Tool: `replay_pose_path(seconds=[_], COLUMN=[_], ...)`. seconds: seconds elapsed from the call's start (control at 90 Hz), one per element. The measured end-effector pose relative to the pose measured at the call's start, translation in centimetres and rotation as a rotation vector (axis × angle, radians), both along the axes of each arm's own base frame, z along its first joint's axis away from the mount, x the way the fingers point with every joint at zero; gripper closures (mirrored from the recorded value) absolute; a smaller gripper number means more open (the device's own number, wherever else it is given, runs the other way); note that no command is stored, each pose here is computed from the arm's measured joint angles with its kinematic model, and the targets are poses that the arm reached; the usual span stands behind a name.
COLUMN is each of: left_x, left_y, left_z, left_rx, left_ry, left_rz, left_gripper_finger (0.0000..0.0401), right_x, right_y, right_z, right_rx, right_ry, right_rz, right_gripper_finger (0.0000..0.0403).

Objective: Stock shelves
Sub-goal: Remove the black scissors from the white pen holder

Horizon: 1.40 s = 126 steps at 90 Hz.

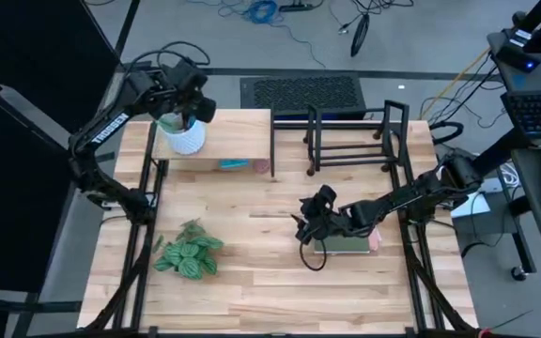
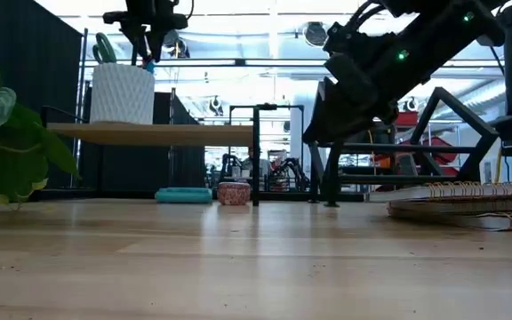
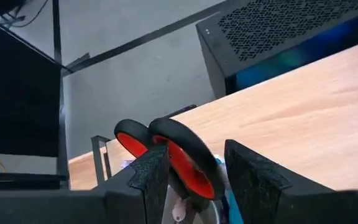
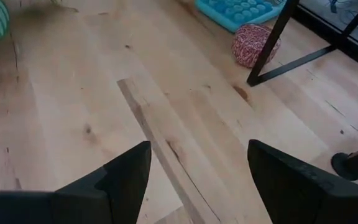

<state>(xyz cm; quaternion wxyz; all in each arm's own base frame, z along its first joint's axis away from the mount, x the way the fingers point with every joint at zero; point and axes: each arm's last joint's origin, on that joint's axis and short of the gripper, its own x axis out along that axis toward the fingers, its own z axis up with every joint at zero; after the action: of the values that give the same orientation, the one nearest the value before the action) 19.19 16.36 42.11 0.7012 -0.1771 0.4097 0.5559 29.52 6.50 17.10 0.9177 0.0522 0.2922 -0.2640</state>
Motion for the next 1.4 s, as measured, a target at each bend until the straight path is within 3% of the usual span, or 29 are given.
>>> replay_pose_path(seconds=[0.667, 1.089, 1.4], left_x=[0.19, 0.17, 0.41], left_y=[-0.07, -0.21, -0.85], left_z=[0.01, -0.06, -0.12], left_rx=[-0.014, -0.022, -0.031], left_ry=[-0.019, 0.002, 0.022], left_rz=[-0.024, -0.042, -0.067], left_gripper_finger=[0.0262, 0.0374, 0.0376], right_x=[0.0, 0.0, 0.0], right_y=[0.0, 0.0, -0.01], right_z=[0.0, 0.0, 0.0], right_rx=[-0.01, -0.003, -0.003], right_ry=[0.006, 0.001, 0.001], right_rz=[0.007, 0.001, 0.001], right_gripper_finger=[0.0151, 0.0151, 0.0151])
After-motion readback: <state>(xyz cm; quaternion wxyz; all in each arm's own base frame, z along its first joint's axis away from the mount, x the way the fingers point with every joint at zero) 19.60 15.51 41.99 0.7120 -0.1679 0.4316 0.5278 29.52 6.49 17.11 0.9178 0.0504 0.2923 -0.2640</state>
